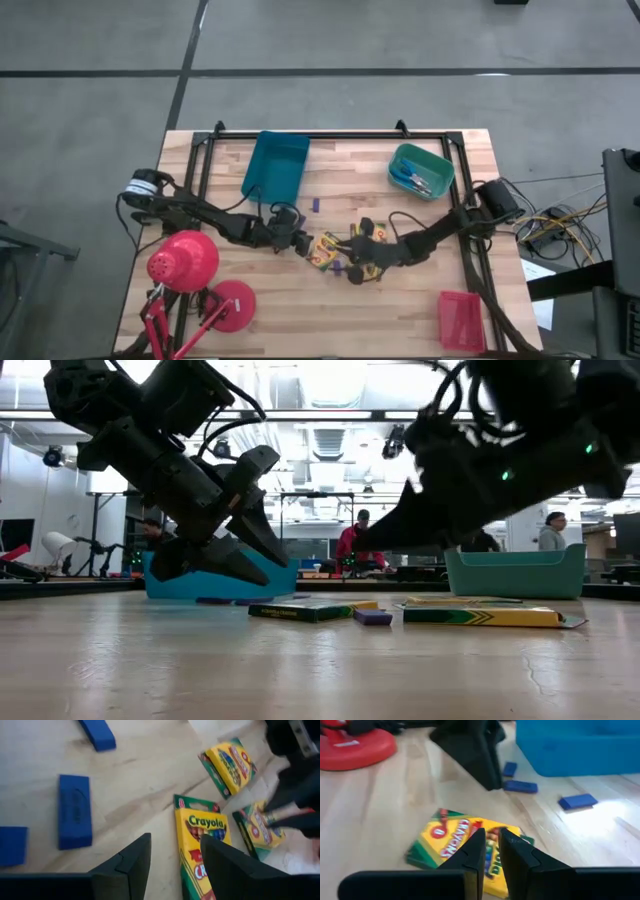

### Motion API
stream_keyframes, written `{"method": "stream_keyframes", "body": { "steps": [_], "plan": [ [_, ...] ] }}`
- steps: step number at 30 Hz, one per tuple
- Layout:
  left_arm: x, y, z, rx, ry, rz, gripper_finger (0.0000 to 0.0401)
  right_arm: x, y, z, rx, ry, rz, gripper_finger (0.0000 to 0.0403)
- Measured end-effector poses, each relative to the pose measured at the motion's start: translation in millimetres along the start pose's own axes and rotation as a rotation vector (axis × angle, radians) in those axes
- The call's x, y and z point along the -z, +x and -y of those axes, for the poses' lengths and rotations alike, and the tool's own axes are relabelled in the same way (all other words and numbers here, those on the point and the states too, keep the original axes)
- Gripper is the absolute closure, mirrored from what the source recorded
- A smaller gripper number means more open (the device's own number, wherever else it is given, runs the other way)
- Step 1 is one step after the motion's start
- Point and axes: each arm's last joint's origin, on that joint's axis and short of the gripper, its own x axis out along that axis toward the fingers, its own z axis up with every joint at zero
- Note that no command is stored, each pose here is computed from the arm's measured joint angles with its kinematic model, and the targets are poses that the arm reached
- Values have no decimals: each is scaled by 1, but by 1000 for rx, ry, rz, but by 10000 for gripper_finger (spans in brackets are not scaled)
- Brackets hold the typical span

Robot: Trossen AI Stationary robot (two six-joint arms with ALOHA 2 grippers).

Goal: Pick & Place School Supplies
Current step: Put the yellow crayon box into the blue bin

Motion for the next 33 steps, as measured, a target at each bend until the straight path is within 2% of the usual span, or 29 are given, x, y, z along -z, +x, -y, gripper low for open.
{"method": "stream_keyframes", "body": {
  "steps": [4, 11, 19, 33],
  "plan": [
    [2, 2, 0, 5, 4, -18, 224, 10, 8, 5, 18, 43, -35, 351],
    [2, 2, 1, 11, 5, -27, 224, 24, 20, 4, -18, 59, -91, 351],
    [3, 2, 3, 44, 35, -76, 224, 23, 26, 0, -29, 59, -91, 351],
    [3, 3, 0, 22, 67, -88, 224, 25, 26, 0, -42, 54, -121, 351]
  ]
}}
